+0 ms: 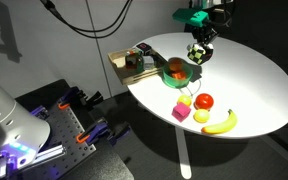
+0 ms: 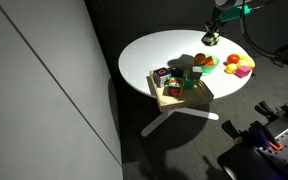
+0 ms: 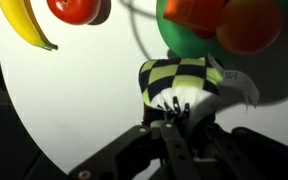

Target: Put the toy pillow block in the box

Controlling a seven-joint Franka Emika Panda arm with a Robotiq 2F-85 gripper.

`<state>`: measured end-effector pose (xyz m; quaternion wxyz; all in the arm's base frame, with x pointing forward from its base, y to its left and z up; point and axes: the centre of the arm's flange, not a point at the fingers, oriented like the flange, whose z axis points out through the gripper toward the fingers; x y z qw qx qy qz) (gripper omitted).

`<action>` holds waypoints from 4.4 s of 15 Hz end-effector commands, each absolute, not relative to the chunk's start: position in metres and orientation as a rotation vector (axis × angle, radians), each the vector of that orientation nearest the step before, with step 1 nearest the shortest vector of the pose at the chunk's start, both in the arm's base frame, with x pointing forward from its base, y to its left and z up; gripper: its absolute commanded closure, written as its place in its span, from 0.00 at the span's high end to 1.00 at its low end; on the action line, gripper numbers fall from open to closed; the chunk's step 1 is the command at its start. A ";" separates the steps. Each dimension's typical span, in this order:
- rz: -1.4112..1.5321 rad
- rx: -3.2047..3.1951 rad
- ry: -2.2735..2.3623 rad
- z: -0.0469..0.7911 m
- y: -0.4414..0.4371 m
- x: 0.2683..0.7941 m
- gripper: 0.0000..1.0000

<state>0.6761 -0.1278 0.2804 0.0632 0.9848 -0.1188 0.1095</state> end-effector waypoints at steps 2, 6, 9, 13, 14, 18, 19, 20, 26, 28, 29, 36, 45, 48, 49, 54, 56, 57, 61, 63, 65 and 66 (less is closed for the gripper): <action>0.184 3.045 -0.299 0.314 -0.100 0.644 0.06; 0.103 3.083 -0.233 0.324 -0.078 0.630 0.06; 0.058 3.109 -0.186 0.325 -0.065 0.620 0.06; 0.056 3.100 -0.202 0.316 -0.062 0.629 0.17; 0.054 3.100 -0.202 0.315 -0.062 0.629 0.17; 0.049 3.100 -0.204 0.313 -0.063 0.629 0.17; 0.049 3.100 -0.204 0.313 -0.063 0.629 0.17; 0.049 3.100 -0.204 0.313 -0.063 0.629 0.17; 0.052 3.100 -0.190 0.312 -0.055 0.629 0.05; 0.055 3.100 -0.161 0.313 -0.043 0.629 0.05; 0.057 3.101 -0.144 0.313 -0.037 0.629 0.05; 0.150 3.069 0.034 0.320 0.029 0.630 0.05; 0.240 3.045 0.257 0.311 0.099 0.619 0.06; 0.247 3.047 0.309 0.302 0.113 0.611 0.06; 0.244 3.047 0.326 0.297 0.117 0.607 0.06; 0.235 3.048 0.382 0.274 0.132 0.594 0.06; 0.242 3.045 0.390 0.267 0.133 0.590 0.06; 0.237 3.046 0.392 0.263 0.133 0.588 0.06; 0.223 3.054 0.382 0.248 0.128 0.582 0.42; 0.206 3.054 0.375 0.243 0.126 0.581 0.57; 0.194 3.052 0.368 0.240 0.124 0.580 0.73; 0.192 3.053 0.363 0.240 0.124 0.580 0.80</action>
